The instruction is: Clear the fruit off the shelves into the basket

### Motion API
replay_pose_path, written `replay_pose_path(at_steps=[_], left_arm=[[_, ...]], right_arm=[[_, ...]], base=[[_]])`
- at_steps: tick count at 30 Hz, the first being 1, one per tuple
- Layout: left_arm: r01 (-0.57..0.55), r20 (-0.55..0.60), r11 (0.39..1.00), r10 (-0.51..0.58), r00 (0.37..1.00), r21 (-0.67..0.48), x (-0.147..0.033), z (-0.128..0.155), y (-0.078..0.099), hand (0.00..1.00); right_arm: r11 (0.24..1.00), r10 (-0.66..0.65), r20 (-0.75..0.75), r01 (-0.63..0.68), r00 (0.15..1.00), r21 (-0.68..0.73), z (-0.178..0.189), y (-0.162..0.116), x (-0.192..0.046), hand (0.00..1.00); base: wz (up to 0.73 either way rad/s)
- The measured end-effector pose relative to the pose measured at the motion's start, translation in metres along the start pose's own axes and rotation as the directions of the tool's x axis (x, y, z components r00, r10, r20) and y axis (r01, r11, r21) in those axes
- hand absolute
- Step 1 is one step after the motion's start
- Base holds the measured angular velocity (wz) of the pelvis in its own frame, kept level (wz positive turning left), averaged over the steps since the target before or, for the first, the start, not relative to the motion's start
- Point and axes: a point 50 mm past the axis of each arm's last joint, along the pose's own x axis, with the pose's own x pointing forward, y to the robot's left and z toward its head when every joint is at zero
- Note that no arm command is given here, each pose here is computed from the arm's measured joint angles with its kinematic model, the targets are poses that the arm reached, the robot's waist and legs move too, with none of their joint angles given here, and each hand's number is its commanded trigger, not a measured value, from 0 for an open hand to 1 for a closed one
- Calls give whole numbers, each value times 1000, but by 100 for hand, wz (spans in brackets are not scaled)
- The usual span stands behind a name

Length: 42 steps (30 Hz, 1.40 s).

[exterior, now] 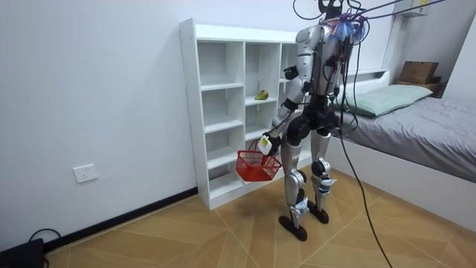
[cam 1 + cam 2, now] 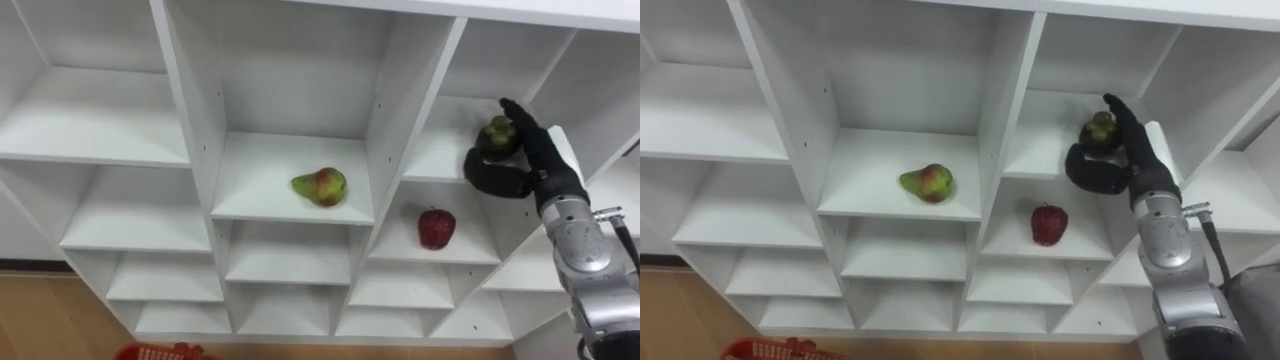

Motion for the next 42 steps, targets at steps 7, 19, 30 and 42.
replay_pose_path(at_steps=[7,19,30,42], left_arm=[[3,-19,1000,-3,1000,-3,0,-2,1,100],[8,-29,1000,-8,1000,-4,0,-2,1,100],[-5,-34,1000,5,999,-5,0,-2,2,100],[-14,-3,1000,14,1000,0,2,4,1,100]], right_arm=[[998,-29,9,29,1000,-49,4,-12,5,100],[998,-43,-7,42,999,-50,3,-14,7,100],[998,-26,2,26,1000,-64,4,-8,0,100],[994,90,99,-82,991,-76,18,6,-21,100]], base=[[3],[0],[0],[0]])
